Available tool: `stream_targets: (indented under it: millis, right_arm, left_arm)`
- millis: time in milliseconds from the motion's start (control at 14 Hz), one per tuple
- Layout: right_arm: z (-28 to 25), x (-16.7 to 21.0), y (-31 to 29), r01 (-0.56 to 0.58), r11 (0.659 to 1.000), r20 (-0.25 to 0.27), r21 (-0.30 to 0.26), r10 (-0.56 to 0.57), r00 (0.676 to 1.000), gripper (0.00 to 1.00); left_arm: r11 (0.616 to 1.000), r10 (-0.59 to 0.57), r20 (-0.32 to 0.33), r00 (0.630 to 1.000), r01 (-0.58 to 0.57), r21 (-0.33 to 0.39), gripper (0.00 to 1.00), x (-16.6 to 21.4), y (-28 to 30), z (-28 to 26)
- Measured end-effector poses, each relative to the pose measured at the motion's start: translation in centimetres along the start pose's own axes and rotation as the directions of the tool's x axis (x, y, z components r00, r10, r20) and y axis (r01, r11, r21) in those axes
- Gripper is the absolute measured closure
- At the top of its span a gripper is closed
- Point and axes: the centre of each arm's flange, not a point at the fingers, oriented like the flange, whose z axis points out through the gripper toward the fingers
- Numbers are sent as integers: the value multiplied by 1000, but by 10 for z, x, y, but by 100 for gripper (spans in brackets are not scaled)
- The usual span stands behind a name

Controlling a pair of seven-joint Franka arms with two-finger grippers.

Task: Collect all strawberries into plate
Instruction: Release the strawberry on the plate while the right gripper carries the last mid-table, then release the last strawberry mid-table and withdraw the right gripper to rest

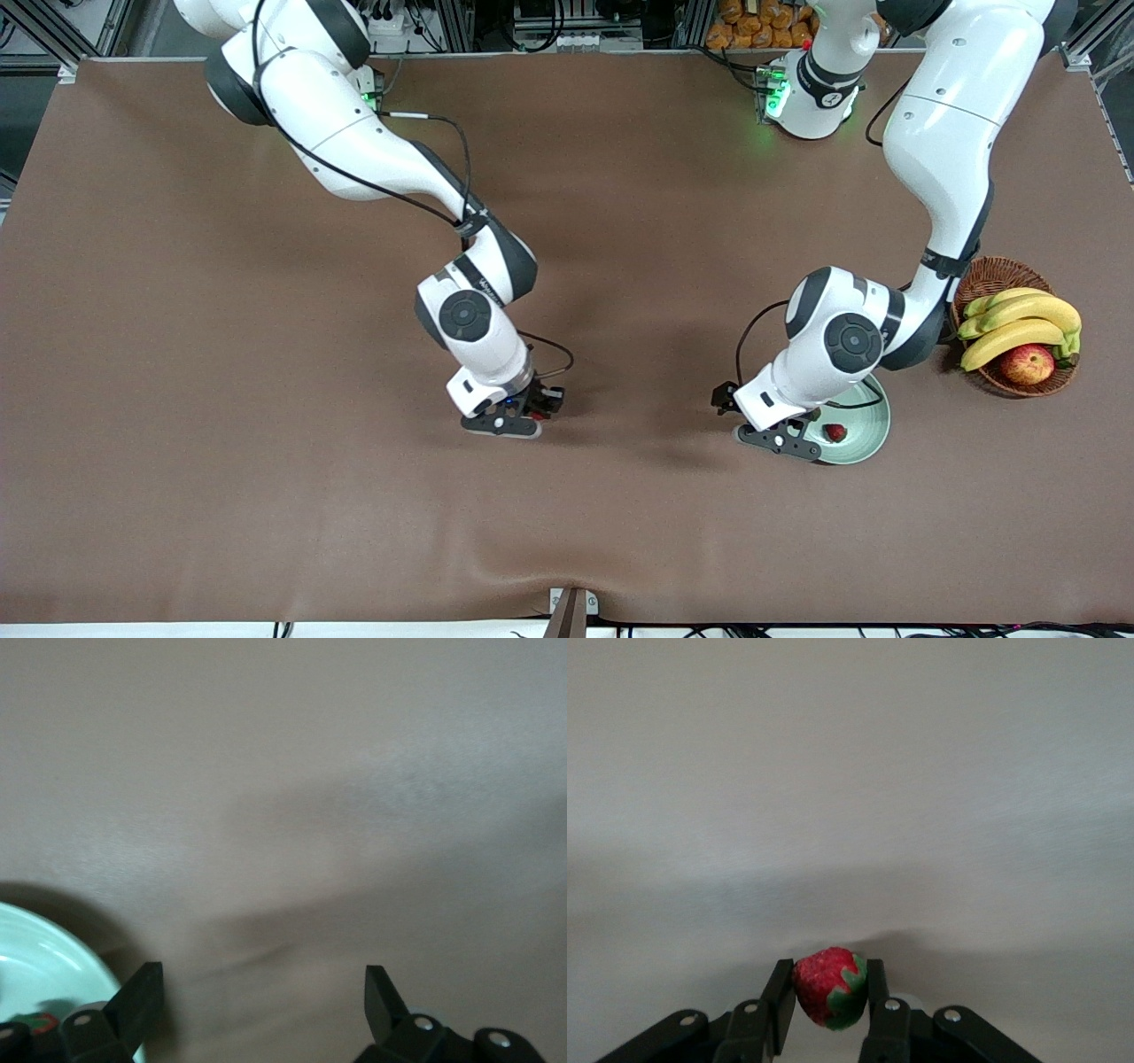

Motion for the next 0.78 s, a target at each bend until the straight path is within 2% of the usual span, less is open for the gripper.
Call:
stream_targets:
  millis: [214,285,428,642,784]
  right_arm:
    - [16,-14,-10,5,1000,-7,9,-5,1000,59]
    - [19,-15,-8,8,1000,-10,1,-8,1000,53]
    - [17,-8,-5,9,1000,-30,-9,-10,1000,30]
    - [-4,27,16,-27,999,-69,-30,25,997,1]
    - [-34,63,46,-52,997,-78,-58,47,996,0]
  left_arm:
    - [999,-33,0,999,33,-6,0,-1,10,0]
    - [999,-43,0,999,43,-12,0,-1,15,-1]
    - [998,-52,1,999,52,-22,0,-2,35,-2]
    - [996,-82,0,997,82,-28,0,-6,70,-3]
    - [995,-98,-6,995,97,-36,0,-7,97,-6]
